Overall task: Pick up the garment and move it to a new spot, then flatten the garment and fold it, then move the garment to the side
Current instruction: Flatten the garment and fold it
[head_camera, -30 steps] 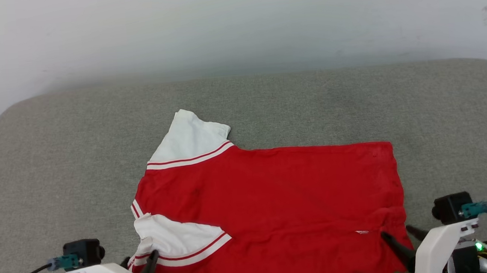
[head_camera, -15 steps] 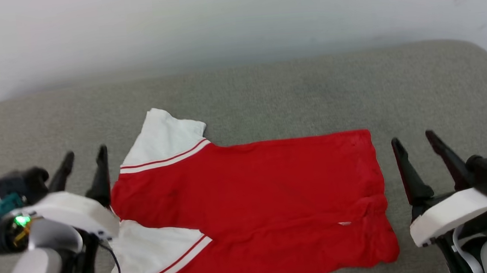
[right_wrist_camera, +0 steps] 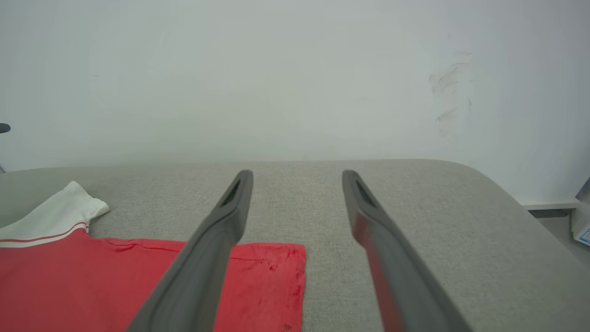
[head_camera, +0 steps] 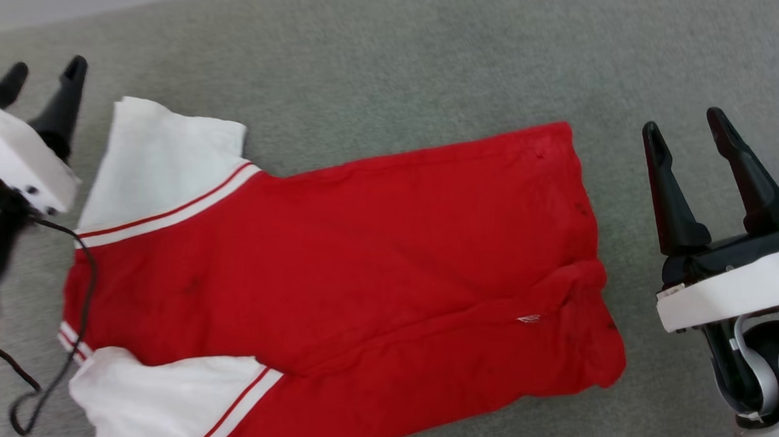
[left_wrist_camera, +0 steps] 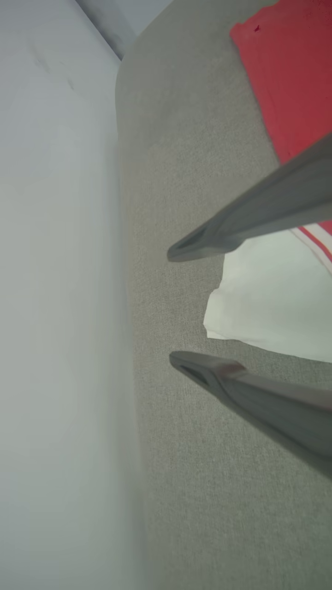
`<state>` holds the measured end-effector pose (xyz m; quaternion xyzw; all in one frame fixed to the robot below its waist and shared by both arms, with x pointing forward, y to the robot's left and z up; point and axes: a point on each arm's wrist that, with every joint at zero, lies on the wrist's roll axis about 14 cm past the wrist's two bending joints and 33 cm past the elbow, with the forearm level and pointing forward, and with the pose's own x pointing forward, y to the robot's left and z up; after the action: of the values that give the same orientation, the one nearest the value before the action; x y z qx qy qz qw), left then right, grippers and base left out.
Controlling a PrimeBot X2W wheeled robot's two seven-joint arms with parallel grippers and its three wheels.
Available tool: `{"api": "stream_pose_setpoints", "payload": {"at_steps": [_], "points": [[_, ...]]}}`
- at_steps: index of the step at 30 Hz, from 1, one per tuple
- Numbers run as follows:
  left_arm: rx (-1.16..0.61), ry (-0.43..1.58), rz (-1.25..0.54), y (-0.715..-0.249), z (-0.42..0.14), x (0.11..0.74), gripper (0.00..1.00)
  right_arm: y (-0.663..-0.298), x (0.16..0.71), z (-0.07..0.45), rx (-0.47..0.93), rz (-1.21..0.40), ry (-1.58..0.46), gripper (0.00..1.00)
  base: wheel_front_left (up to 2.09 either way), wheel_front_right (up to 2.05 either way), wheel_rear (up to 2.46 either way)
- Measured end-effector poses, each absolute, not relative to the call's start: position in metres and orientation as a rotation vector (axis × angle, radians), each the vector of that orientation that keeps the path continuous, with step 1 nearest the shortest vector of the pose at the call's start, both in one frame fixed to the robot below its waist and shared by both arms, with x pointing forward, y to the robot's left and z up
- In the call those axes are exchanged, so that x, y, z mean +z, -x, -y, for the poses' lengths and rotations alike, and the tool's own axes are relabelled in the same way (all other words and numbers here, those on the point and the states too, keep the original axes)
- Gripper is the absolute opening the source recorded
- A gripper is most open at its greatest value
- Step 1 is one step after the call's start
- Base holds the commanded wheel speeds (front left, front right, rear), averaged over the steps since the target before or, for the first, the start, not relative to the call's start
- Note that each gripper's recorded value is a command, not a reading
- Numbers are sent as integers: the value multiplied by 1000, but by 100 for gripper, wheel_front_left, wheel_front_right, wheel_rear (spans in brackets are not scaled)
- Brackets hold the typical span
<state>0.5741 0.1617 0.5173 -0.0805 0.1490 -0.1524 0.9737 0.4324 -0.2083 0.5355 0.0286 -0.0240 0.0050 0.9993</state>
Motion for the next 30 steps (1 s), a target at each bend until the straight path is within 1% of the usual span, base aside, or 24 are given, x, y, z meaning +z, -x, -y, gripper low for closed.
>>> {"api": "stream_pose_setpoints", "payload": {"at_steps": [3, 6, 7, 8, 11, 14, 17, 18, 19, 20, 25, 30], "points": [[-351, 130, -456, -593, -157, 496, 100, -433, 522, 218, -20, 15, -52, 100, 0, 0, 0], [-379, 77, -630, -601, -154, 470, 100, -432, 515, 227, -47, -2, -42, 100, 0, 0, 0], [-390, 46, -739, -603, -153, 451, 100, -430, 510, 233, -67, -13, -39, 100, 0, 0, 0], [-396, 36, -795, -603, -152, 441, 100, -429, 507, 236, -76, -17, -38, 100, 0, 0, 0], [-392, 22, -934, -600, -151, 410, 100, -428, 498, 243, -97, -39, -39, 100, 0, 0, 0], [-365, 27, -1037, -597, -153, 383, 100, -426, 487, 247, -113, -65, -48, 100, 0, 0, 0], [-344, 72, -1100, -598, -152, 371, 100, -423, 480, 251, -128, -84, -56, 100, 0, 0, 0], [-339, 85, -1122, -597, -151, 366, 59, -422, 478, 252, -132, -91, -55, 100, 0, 0, 0], [-338, 103, -1138, -597, -149, 364, 13, -422, 477, 253, -135, -96, -55, 100, 0, 0, 0], [-335, 115, -1143, -597, -148, 363, 0, -421, 475, 254, -138, -101, -56, 100, 0, 0, 0], [-331, 171, -1145, -592, -143, 363, 0, -422, 474, 254, -137, -111, -74, 100, 0, 0, 0], [-343, 168, -1061, -594, -143, 377, 0, -430, 471, 248, -117, -144, -131, 100, 0, 0, 0]]}}
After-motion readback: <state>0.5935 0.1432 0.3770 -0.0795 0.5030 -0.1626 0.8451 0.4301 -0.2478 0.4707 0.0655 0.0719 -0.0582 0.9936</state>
